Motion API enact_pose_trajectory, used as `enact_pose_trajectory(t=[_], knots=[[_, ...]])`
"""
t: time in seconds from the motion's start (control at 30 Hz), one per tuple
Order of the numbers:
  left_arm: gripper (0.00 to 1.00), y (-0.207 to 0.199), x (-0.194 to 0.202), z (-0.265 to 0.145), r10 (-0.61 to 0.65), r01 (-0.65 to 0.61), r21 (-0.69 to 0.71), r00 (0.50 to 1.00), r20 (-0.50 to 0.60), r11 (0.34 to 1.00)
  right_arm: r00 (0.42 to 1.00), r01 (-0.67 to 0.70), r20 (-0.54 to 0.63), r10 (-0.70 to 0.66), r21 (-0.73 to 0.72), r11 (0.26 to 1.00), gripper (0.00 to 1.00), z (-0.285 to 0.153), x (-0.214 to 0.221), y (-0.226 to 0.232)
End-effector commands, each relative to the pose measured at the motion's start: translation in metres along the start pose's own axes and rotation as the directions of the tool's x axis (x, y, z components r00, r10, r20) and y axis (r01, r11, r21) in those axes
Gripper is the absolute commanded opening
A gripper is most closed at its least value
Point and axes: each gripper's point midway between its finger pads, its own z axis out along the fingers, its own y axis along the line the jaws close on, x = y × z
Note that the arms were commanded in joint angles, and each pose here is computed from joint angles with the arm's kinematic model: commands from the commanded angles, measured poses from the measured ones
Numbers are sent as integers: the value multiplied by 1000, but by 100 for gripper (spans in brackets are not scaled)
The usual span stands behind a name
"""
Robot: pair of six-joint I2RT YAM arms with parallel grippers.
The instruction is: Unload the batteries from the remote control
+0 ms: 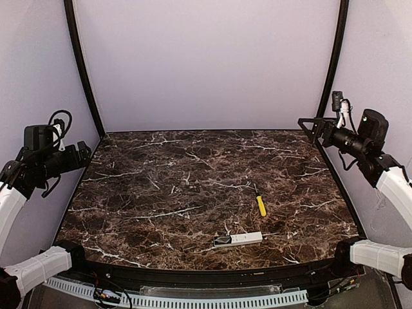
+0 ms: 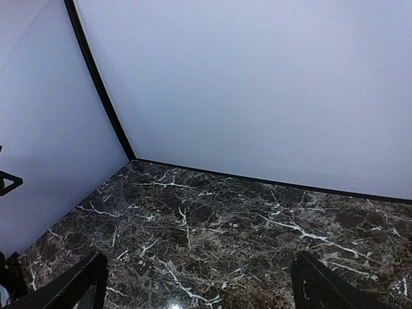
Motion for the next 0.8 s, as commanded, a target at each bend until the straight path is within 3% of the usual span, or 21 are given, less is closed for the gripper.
enact_pose_trajectory(t=[0.0,0.13,0.3,0.5,0.77], knots=[[100,-1,40,-11,77,-70,65,991,-113,995,997,23,-67,-36,-178,984,99,-5,21,30],[100,-9,41,-17,59,-50,127,996,-69,991,988,53,-119,-98,-333,942,99,-1,35,55],[100,-6,46,-14,41,-34,121,998,-56,992,959,104,-204,-194,-385,917,99,15,57,75],[100,-8,51,-11,48,-40,133,997,-58,990,912,234,-210,-352,-438,868,99,25,79,104],[100,-14,52,-8,67,-57,163,996,-56,985,773,365,-233,-590,-596,715,99,22,143,137]])
